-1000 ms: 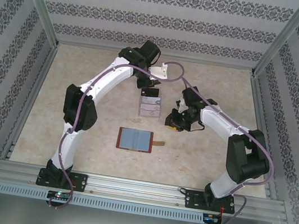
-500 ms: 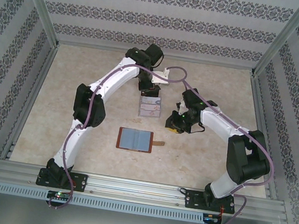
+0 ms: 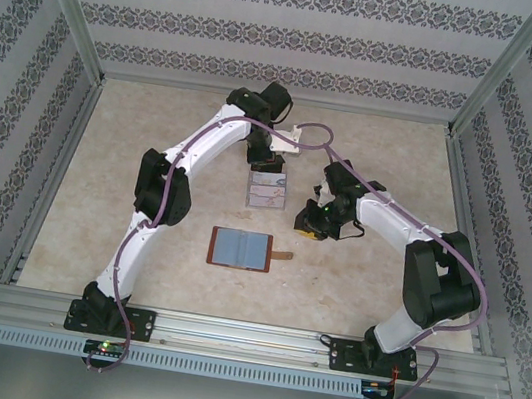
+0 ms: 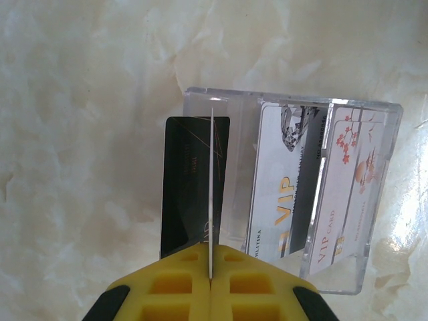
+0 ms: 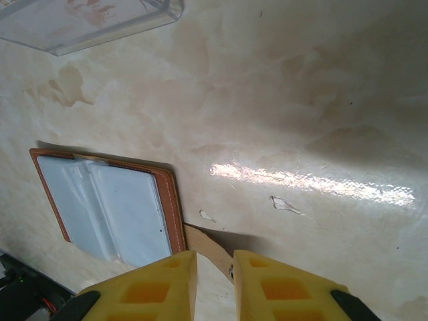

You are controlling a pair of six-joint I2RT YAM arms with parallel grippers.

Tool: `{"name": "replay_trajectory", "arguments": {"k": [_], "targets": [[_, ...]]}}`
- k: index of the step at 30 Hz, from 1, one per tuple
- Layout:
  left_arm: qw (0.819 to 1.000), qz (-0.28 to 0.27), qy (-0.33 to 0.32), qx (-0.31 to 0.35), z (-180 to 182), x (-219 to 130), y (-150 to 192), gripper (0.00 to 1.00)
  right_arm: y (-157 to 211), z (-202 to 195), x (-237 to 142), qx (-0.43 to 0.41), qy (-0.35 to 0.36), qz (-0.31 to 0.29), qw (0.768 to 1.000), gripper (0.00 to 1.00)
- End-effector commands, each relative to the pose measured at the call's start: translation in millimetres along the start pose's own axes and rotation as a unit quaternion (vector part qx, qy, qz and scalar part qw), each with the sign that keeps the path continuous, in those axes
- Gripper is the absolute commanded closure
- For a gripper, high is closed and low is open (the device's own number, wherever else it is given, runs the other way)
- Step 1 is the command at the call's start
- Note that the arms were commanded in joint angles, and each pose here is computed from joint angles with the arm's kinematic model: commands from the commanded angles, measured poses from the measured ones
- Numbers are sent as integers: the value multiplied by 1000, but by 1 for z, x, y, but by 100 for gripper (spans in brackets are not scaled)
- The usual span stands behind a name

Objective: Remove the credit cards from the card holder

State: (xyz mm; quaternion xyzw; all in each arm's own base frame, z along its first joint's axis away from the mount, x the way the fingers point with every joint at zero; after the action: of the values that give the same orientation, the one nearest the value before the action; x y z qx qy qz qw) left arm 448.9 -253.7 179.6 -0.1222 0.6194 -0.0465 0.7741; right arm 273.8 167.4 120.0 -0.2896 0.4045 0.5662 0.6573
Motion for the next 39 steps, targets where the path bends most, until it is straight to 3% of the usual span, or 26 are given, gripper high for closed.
{"name": "replay_trajectory", "arguments": {"k": [1,8,17,22,28,33,35,39], "targets": [[1000,15,14,12,-1,3,7,94,-1,-3,-3,8,0,-8,1000,76],[999,35,-9,6,6,7,12,81,-1,-2,-4,5,-2,-9,1000,76],[999,39,-28,-4,13,13,11,75,0,-3,-3,5,-3,-9,1000,76],[999,29,-37,-19,16,2,10,72,-1,-2,-3,3,-3,-11,1000,76],[997,-3,-55,-58,19,-21,8,60,-9,-4,-7,-3,10,-25,1000,73],[992,-25,-83,-91,19,-37,14,49,-24,-16,-18,-14,49,-68,996,62],[989,-36,-94,-107,17,-41,17,37,-32,-21,-24,-18,61,-88,994,55],[980,-58,-120,-145,10,-46,30,14,-50,-34,-37,-22,93,-125,988,32]]}}
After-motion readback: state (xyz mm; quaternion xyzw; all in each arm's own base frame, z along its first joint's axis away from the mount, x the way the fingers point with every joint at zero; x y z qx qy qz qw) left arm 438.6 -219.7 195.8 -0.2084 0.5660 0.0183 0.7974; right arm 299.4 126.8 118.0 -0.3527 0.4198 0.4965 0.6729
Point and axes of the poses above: each hand's point on the last joint's axis, 136 mm out from that joint toward the fingers, its own x axis out along the fingers, its own z axis along the line the jaws close on, y = z × x, the point moved 6 cm from there along -x, back along the fingers, and after that the axes turned 5 degrees about x, right-handed, at the moved point
